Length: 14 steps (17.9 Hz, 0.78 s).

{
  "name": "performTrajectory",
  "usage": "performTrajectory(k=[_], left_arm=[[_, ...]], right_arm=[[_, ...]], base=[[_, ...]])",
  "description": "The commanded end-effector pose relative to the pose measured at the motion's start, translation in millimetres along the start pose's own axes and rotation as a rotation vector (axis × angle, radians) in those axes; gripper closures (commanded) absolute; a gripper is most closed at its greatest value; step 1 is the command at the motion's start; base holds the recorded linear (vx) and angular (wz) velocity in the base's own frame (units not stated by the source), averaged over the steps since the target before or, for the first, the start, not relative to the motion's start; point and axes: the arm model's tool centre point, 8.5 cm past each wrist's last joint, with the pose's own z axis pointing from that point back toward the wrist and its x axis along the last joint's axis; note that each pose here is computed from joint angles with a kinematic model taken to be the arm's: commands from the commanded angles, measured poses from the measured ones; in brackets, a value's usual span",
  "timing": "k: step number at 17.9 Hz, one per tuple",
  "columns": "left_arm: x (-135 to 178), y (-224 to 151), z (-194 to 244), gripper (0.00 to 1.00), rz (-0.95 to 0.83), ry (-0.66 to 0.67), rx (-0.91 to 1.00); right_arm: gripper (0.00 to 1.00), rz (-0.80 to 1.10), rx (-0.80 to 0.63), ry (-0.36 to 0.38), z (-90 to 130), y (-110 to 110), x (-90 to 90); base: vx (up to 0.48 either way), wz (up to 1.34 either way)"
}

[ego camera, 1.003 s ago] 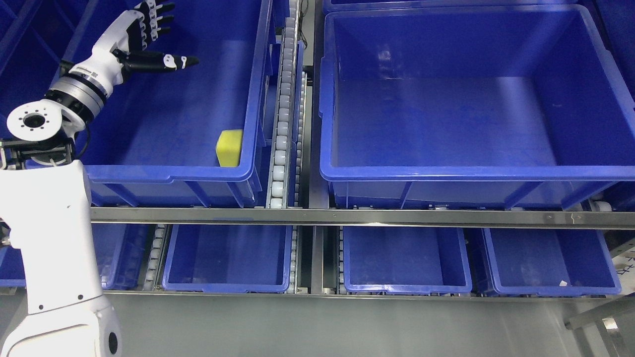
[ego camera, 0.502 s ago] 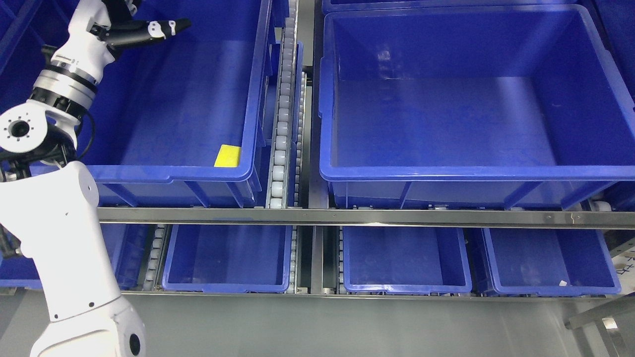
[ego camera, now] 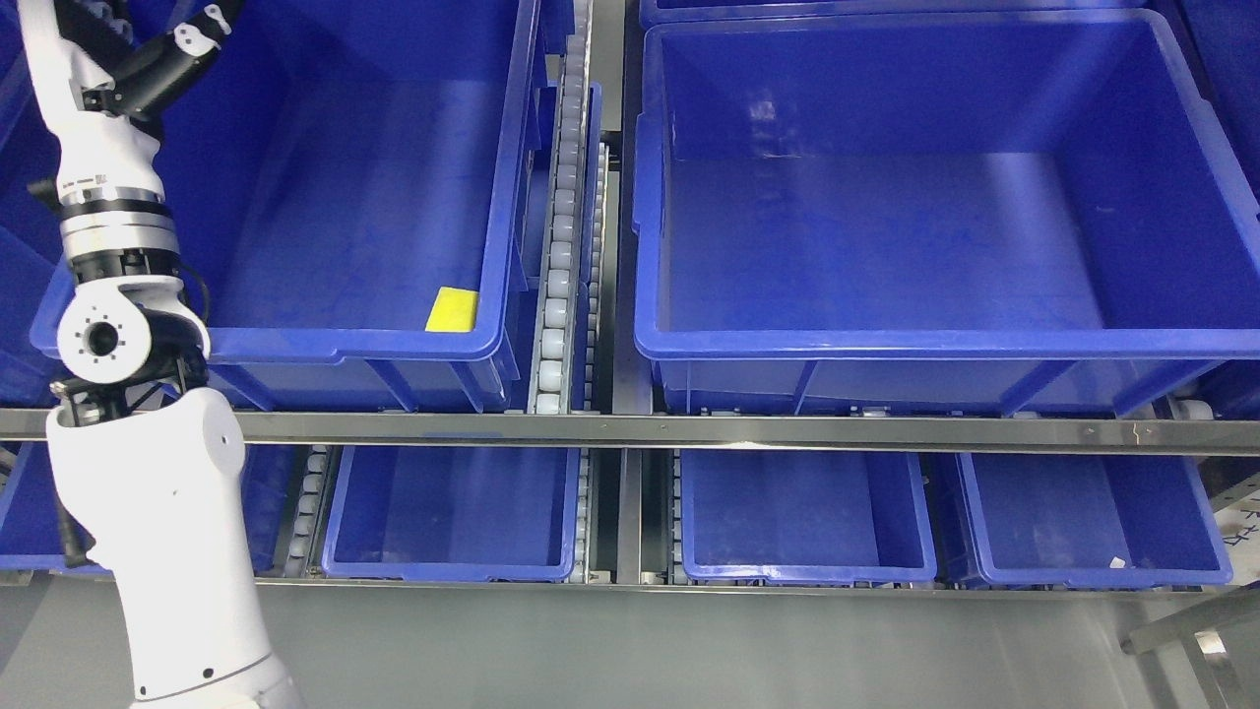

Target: Move yellow foam block to right shelf middle

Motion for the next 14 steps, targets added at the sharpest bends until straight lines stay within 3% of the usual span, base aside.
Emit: performTrajectory(k=[1, 10, 14], left_arm=[[-5.4, -77.9, 25.4, 0.02, 0.015, 0.028, -0.257], [-6.0, -65.4, 23.4, 0.0, 0.014, 0.063, -0.265], [-7.7, -59.5, 43.5, 0.0, 0.008, 0.072, -0.266]], right_arm=[[0.0, 0.001, -0.017, -0.021, -0.6, -11.1, 8.9], [0.0, 0.001, -0.017, -0.023, -0.6, -11.1, 9.1], [0.0, 0.001, -0.017, -0.023, -0.6, -11.1, 9.1]], base=[[0.0, 0.0], [0.0, 0.0], [0.0, 0.0]])
